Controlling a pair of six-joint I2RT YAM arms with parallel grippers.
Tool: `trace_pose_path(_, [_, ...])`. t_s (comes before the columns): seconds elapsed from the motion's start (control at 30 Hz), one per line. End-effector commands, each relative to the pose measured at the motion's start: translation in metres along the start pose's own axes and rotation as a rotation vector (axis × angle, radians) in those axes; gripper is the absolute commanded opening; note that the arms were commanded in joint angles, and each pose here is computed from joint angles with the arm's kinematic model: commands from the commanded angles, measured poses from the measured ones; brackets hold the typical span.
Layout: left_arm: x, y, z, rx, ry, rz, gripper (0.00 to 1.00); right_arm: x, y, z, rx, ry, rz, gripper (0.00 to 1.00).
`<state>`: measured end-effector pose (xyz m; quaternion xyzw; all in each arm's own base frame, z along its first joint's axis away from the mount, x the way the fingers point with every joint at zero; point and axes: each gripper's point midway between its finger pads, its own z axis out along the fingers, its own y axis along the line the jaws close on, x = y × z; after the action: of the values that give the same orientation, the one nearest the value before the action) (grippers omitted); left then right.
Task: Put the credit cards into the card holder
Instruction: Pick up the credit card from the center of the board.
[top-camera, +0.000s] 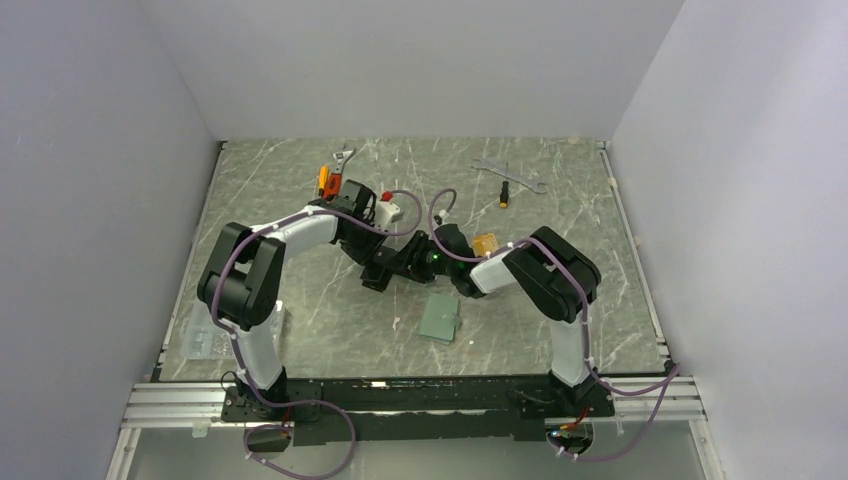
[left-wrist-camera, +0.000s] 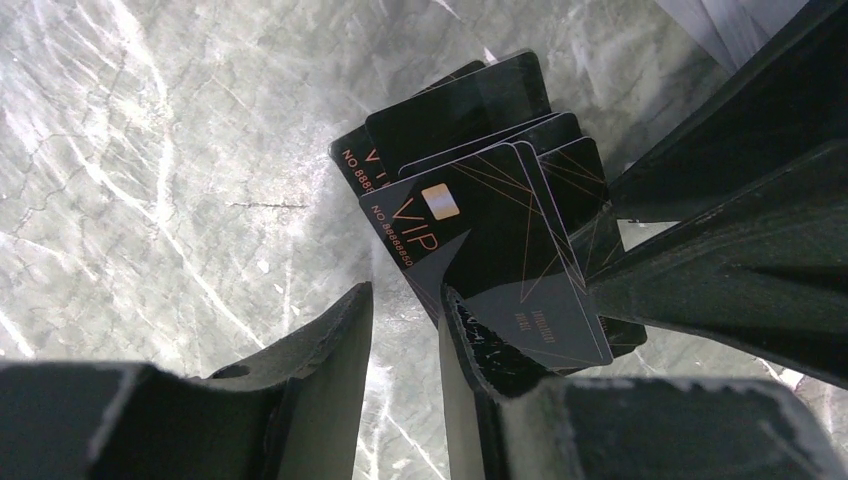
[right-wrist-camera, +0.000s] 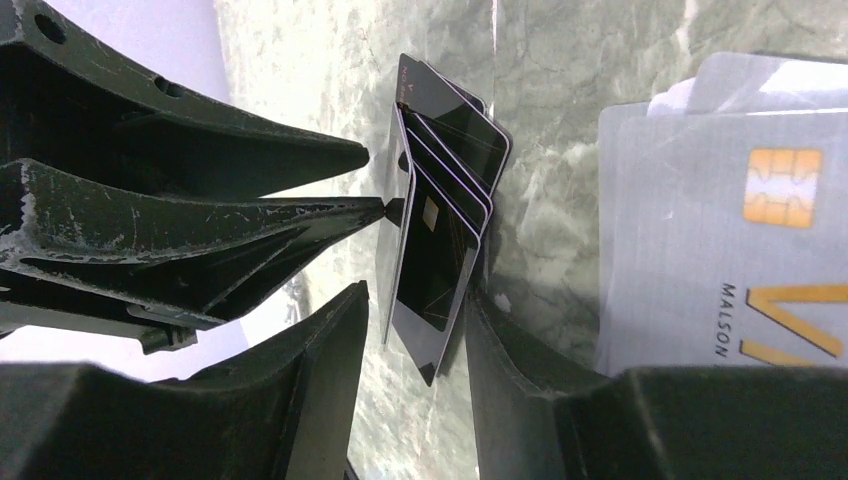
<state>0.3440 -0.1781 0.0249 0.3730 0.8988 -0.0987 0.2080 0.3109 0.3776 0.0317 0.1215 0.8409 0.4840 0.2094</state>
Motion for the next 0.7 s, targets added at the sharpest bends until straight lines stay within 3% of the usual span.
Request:
trace_pose_path(0.0, [0.004, -0.012, 0.003, 0.032, 0.011, 0.005, 0.36, -0.002, -0.003, -0.011, 0.04, -0.019, -0.047, 0.43])
trace_pose_path(0.37, [0.008, -0.013, 0.004, 0.035, 0.022, 0.004, 0.35, 0.001, 0.03, -0.017, -0.054, -0.021, -0.124, 0.48])
trace_pose_path(0.67, [0.008, -0.014, 0.004, 0.05, 0.023, -0.007, 0.34, 0.009, 0.034, -0.001, -0.115, 0.031, -0.091, 0.4])
